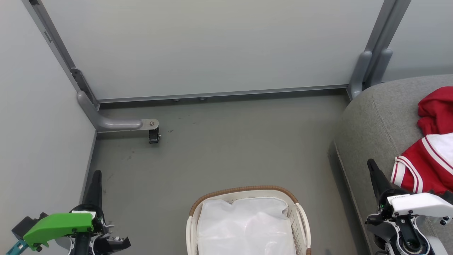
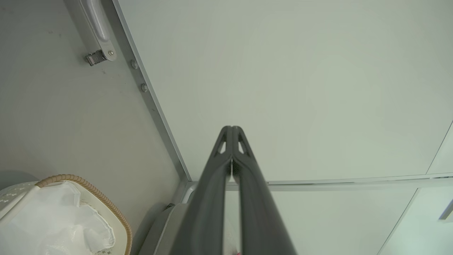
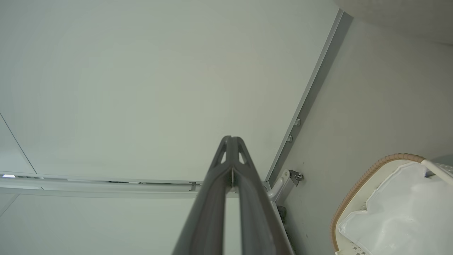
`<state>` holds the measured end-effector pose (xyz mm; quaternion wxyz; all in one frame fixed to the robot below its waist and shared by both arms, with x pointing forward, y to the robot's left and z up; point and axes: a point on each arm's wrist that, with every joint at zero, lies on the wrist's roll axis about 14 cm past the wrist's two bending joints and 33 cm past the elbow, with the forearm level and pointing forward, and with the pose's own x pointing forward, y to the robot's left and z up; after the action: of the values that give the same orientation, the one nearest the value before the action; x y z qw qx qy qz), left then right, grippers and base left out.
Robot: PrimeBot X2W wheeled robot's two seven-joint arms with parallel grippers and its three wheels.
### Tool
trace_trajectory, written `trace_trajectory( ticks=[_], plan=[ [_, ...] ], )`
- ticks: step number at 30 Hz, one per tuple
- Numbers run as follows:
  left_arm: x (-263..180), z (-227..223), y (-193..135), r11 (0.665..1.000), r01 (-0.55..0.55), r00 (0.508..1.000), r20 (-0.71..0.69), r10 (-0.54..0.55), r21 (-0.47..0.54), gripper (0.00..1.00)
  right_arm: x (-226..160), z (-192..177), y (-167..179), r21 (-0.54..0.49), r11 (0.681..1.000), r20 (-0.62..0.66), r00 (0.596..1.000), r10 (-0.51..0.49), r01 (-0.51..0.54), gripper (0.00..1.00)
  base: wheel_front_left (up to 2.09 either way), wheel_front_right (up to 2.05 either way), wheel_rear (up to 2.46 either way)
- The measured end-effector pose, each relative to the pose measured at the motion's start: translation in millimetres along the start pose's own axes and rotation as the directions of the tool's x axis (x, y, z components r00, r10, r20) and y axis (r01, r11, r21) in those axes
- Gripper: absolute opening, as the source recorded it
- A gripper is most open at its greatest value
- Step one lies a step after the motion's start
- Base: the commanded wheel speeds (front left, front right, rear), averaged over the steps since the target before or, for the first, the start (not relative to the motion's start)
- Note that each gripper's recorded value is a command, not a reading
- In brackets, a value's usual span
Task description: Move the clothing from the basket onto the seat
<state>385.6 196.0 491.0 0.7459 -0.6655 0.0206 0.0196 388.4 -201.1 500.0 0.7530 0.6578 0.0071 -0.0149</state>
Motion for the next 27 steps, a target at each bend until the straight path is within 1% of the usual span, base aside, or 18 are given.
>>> trace_trajectory(
  ticks=[19, 27],
  plan=[
    [0, 4, -11, 0.992, 0.040, 0.999, 0.002, -0.040, -0.119, 0.00, 1, -1, 8, 0.137, 0.990, -0.011, 0.999, 0.032, -0.030, 0.00, 0.00, 0.00, 0.00],
    [1, 4, -12, 0.992, 0.044, 0.999, 0.003, -0.044, -0.120, 0.00, 1, -1, 8, 0.138, 0.990, -0.010, 0.999, 0.032, -0.031, 0.00, 0.00, 0.00, 0.00]
  ],
)
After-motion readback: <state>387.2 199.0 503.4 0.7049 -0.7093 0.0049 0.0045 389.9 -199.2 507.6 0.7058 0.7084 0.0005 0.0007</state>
